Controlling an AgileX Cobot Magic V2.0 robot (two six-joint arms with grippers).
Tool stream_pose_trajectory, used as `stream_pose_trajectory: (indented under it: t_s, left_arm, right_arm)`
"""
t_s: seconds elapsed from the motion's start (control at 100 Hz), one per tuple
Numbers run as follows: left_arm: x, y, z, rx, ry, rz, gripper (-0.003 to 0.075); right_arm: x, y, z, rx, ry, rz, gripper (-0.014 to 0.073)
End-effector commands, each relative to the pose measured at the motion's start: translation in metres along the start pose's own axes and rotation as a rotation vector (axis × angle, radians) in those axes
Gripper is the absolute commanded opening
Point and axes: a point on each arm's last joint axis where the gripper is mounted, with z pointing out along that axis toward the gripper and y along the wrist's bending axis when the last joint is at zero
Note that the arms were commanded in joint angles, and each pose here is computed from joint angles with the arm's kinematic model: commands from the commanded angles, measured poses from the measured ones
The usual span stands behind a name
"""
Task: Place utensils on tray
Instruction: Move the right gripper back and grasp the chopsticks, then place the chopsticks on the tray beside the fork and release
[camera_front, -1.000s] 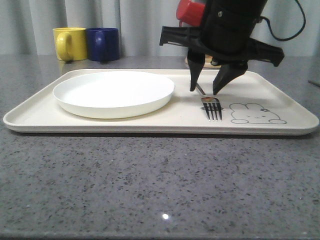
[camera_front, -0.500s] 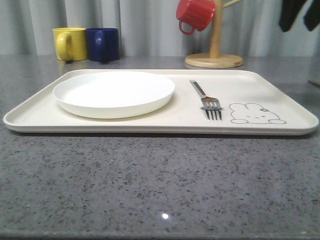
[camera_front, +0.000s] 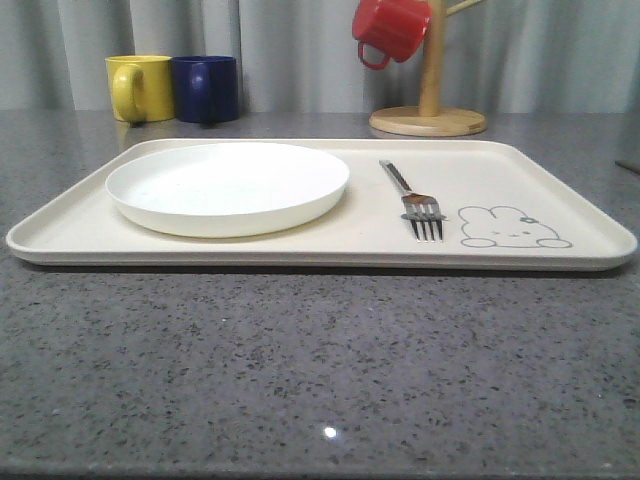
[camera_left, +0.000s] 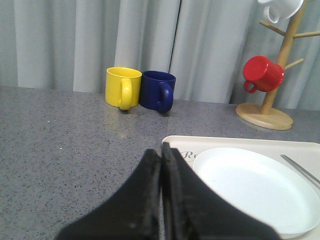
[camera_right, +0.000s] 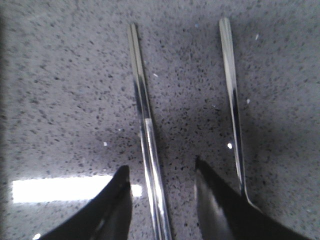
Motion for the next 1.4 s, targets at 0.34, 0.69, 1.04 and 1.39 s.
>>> stream_pose_trajectory:
  t_s: [0.34,0.69,1.04,1.39]
  left_arm:
    - [-0.014,0.001,-0.001,-0.016,-0.092,-0.008,-0.0018]
    - [-0.014,0.001,-0.001,-0.016,-0.092,-0.008,-0.0018]
    - [-0.014,0.001,-0.001,-0.016,-0.092,-0.008,-0.0018]
    - [-0.014,0.001,-0.001,-0.016,-0.092,-0.008,-0.0018]
  right_arm:
    - [-0.009,0.001,0.024,-0.041,0.011,-0.014,0.0322]
    - [-0.010,0.001,0.041,-0.041,0.039,-0.014,0.0322]
    - [-0.008,0.001,0.048,-0.043,0.076,-0.013,0.0098]
    - [-0.013,0.014,-0.003,-0.120,-0.033,0.015,-0.0015]
